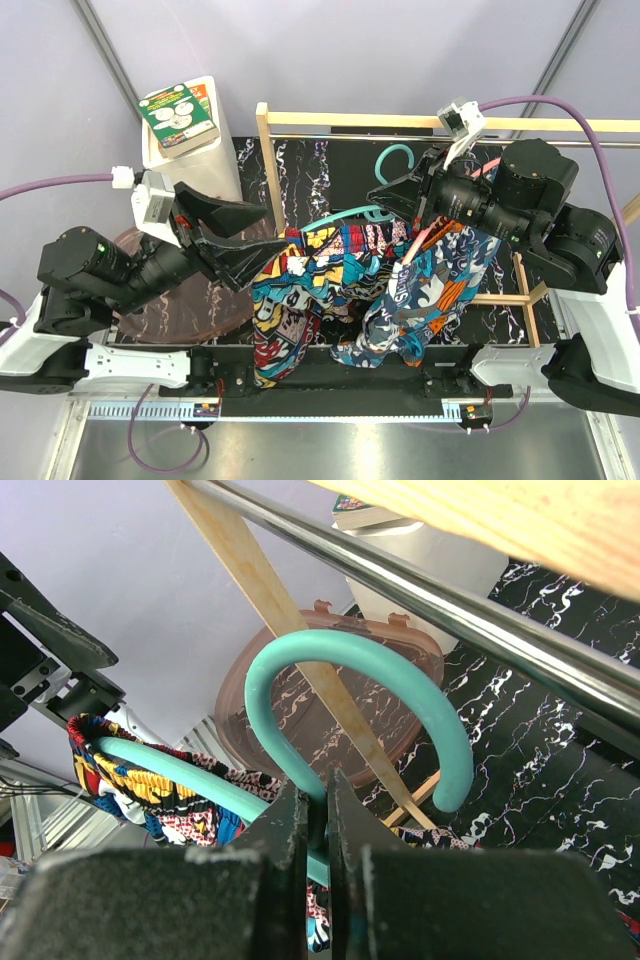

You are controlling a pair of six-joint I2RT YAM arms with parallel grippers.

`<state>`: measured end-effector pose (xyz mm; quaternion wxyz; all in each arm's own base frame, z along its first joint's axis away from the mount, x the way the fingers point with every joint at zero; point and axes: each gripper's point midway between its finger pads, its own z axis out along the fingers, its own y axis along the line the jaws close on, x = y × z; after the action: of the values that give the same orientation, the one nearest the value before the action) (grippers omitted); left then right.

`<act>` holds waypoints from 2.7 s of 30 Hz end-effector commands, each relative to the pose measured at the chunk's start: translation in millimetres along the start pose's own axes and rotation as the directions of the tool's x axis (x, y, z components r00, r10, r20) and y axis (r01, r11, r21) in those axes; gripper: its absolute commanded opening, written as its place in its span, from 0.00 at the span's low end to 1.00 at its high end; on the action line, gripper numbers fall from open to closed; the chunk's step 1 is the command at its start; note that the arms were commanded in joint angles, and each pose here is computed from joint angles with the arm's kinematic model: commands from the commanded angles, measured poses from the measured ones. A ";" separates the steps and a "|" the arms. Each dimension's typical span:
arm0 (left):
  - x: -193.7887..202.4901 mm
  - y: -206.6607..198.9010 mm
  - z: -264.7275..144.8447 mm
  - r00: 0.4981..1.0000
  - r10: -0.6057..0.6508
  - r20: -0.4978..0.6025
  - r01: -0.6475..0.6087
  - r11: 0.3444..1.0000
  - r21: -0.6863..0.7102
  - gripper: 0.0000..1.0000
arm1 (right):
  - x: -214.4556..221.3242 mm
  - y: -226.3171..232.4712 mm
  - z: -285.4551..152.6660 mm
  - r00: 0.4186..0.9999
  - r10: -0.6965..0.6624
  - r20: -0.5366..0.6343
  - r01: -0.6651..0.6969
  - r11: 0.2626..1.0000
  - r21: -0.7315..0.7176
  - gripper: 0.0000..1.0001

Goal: Remove the shorts from the hanger

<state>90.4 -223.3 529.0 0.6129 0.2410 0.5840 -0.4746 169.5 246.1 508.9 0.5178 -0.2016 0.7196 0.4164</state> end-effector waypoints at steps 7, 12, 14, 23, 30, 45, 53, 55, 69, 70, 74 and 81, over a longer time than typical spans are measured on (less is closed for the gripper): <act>-2.5 -8.0 21.6 1.000 -0.016 0.010 0.016 1.000 -0.005 0.56 | -26.1 9.8 -8.5 0.995 0.020 0.101 -0.017 1.000 -0.026 0.00; -4.0 -8.5 24.0 1.000 -0.015 0.017 0.015 1.000 -0.007 0.41 | -24.7 9.0 -8.9 0.995 0.021 0.099 -0.019 1.000 -0.024 0.00; -7.3 -8.5 23.8 0.999 -0.015 0.033 0.016 1.000 -0.005 0.30 | -23.4 8.2 -9.6 0.995 0.021 0.097 -0.019 1.000 -0.021 0.00; -11.5 -3.2 13.5 0.992 -0.066 0.110 0.066 0.998 -0.004 0.37 | -21.5 8.0 -11.8 0.995 0.028 0.095 -0.026 0.999 -0.022 0.00; -9.5 -10.1 19.4 0.994 -0.057 0.094 0.055 0.998 0.021 0.28 | -20.9 9.3 -12.6 0.995 0.031 0.092 -0.028 0.999 -0.028 0.00; -8.0 -10.2 13.8 0.996 -0.046 0.082 0.044 0.999 0.033 0.00 | -24.3 -0.2 -18.4 0.991 0.042 0.128 -0.046 0.999 0.022 0.00; -7.5 -12.5 0.5 0.995 -0.026 0.092 0.019 0.997 0.080 0.00 | -45.4 -33.2 -47.2 0.953 0.082 0.291 -0.143 0.970 0.195 0.00; -7.1 -10.9 -1.8 0.995 -0.020 0.093 0.012 0.997 0.078 0.00 | -48.6 -35.3 -51.3 0.943 0.095 0.320 -0.165 0.966 0.200 0.00; 25.9 -9.7 -11.6 0.999 -0.009 0.038 0.004 0.994 0.114 0.00 | -77.4 -32.0 -73.9 0.872 0.158 0.464 -0.256 0.954 0.156 0.00; 32.2 -8.9 -10.9 1.000 -0.006 0.025 0.003 0.994 0.111 0.00 | -77.1 -31.5 -74.1 0.870 0.164 0.466 -0.261 0.953 0.151 0.00; 39.3 -1.8 -9.9 1.000 -0.015 0.009 0.015 0.997 0.071 0.00 | -79.1 -16.2 -67.5 0.870 0.186 0.457 -0.242 0.968 0.067 0.00; 58.3 -1.0 25.3 0.997 0.006 -0.081 -0.007 1.000 -0.006 0.00 | -88.5 29.4 -58.8 0.875 0.249 0.415 -0.197 0.966 -0.165 0.00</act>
<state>85.3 -242.5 473.5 0.5931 0.2690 0.5923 -0.4745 170.8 192.3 560.5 0.5954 -0.0232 0.6539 0.4662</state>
